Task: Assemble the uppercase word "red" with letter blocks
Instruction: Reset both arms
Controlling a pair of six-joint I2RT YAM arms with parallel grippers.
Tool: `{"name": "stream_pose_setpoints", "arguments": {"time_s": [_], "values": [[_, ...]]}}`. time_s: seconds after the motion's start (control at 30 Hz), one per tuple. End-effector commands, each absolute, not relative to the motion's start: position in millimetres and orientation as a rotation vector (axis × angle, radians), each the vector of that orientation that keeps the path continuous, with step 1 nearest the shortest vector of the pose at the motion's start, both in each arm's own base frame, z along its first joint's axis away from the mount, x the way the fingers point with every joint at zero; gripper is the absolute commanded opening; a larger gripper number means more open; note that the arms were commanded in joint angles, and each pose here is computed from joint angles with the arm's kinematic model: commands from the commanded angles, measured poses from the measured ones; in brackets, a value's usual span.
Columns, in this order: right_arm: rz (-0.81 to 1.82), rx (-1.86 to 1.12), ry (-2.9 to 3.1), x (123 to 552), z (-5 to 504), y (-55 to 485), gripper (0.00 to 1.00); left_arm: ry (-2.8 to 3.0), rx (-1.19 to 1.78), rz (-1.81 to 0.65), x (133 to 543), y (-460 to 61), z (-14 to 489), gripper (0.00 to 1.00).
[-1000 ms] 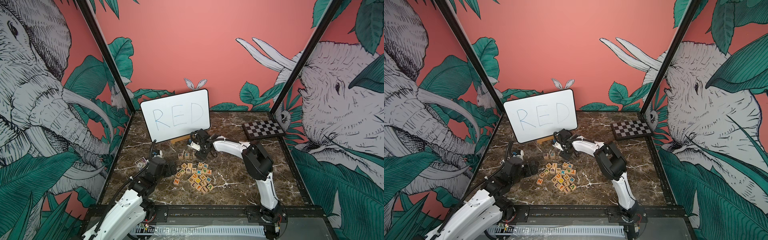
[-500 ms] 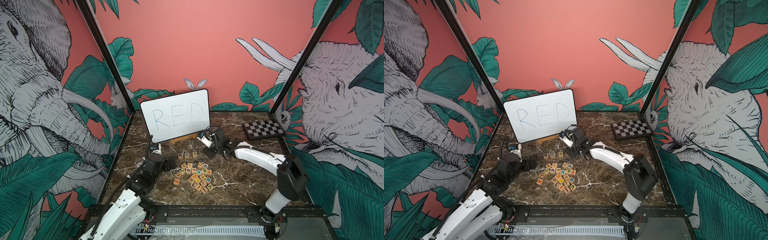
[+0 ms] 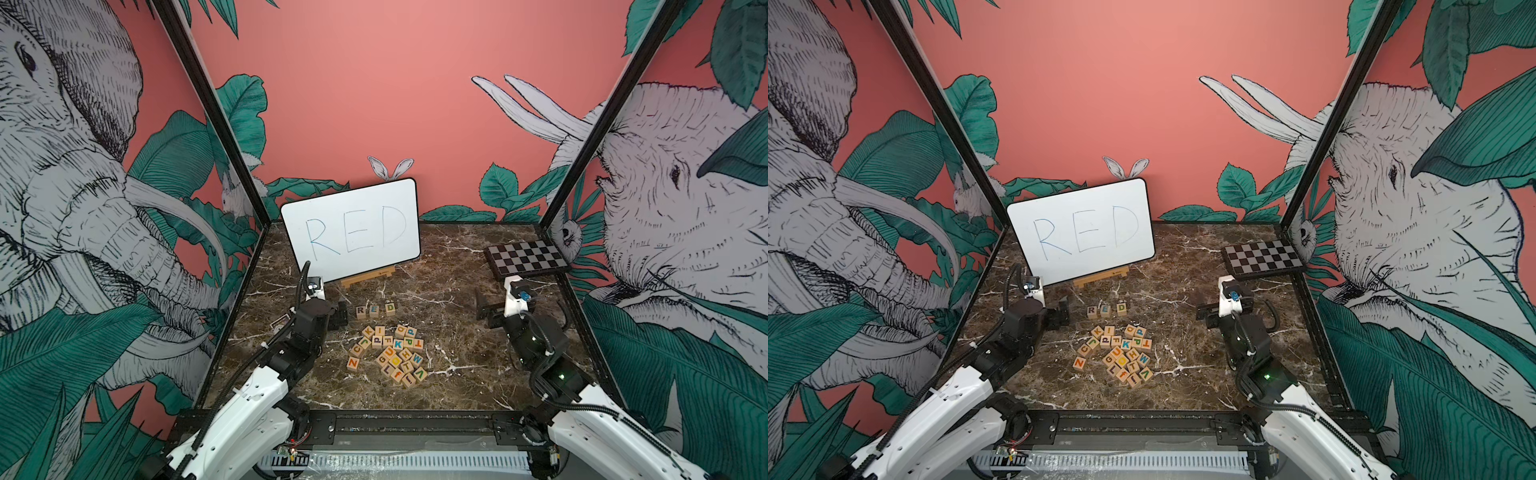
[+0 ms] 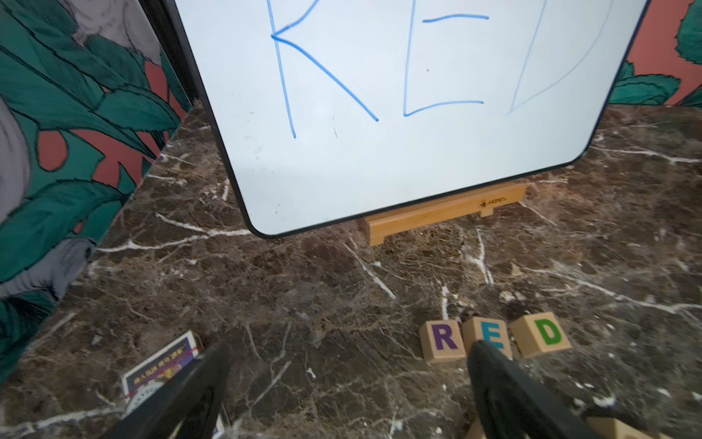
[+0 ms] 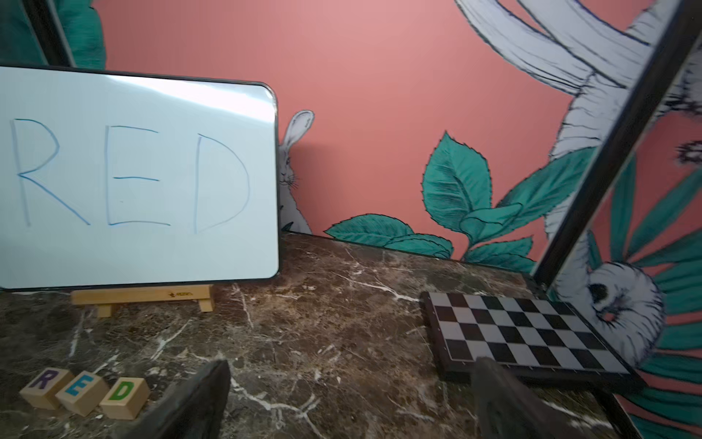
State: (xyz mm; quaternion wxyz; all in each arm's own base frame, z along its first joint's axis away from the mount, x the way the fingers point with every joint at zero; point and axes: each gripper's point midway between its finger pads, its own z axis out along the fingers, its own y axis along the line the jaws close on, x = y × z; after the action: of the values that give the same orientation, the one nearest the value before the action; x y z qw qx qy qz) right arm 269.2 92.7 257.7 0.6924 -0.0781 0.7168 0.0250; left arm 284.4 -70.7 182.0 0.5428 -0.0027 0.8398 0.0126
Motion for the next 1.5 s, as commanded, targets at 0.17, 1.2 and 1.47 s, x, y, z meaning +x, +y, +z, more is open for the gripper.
{"name": "stream_pose_setpoints", "arguments": {"time_s": [0.17, 1.2, 1.47], "values": [[-0.394, -0.004, 1.595, 269.3, 237.3, 25.9, 0.99, 1.904, 0.024, 0.449, 305.4, -36.1, 176.4, 0.99], [-0.378, 0.143, 1.832, 372.2, 104.4, -31.5, 0.99, 1.807, 0.062, 0.265, 369.2, -3.5, 131.2, 1.00], [-0.354, 0.112, 1.911, 385.7, 96.2, -29.0, 0.99, 1.832, 0.130, 0.248, 388.0, -11.7, 107.9, 0.99]]}}
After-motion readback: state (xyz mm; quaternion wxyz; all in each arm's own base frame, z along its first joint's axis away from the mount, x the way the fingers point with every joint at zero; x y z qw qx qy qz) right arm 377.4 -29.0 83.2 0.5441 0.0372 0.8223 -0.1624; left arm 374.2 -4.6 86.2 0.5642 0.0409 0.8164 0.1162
